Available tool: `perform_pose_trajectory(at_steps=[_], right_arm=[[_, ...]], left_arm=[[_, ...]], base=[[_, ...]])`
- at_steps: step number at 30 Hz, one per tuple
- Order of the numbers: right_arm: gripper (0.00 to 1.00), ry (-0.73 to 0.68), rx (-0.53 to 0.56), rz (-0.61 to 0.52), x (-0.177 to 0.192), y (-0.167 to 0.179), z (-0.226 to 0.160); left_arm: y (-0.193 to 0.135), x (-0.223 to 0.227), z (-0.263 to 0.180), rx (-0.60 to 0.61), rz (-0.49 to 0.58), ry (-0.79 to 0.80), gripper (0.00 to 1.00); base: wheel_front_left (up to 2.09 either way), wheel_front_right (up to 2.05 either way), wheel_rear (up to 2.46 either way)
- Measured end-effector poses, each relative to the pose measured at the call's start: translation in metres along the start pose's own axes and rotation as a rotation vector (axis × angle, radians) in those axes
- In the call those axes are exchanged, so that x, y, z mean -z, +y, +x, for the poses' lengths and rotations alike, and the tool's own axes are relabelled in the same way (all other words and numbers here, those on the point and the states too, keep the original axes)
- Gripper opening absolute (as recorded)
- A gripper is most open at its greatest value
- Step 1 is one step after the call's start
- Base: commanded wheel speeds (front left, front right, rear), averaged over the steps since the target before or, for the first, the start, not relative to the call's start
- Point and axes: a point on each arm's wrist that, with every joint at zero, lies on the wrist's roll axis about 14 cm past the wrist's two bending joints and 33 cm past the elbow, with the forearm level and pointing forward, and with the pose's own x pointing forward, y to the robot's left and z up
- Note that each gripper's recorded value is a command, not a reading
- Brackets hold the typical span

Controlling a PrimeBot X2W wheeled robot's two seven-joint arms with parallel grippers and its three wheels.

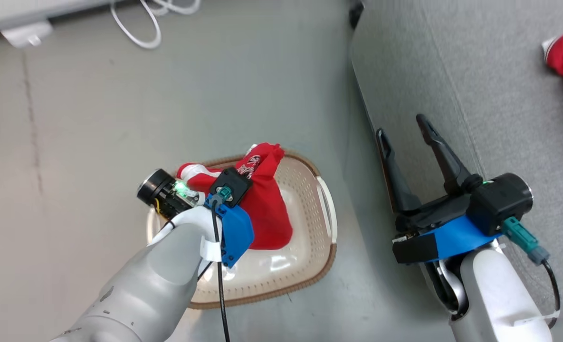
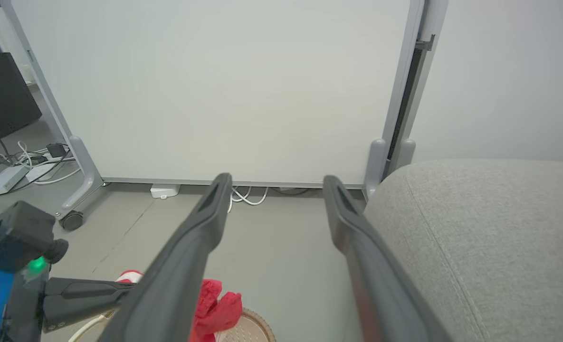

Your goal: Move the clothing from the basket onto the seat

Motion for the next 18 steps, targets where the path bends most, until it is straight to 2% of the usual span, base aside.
perform_pose_trajectory(at_steps=[10,18], right_arm=[[1.0,-0.075,-0.07,0.016,-0.048,0.034,-0.031],[1.0,-0.078,-0.111,0.026,-0.059,0.055,-0.055]], left_arm=[[-0.005,-0.109,-0.063,-0.094,0.02,-0.287,0.0],[-0.006,-0.152,-0.108,-0.16,0.036,-0.411,0.0]], base=[[0.0,0.0,0.0],[0.0,0.0,0.0]])
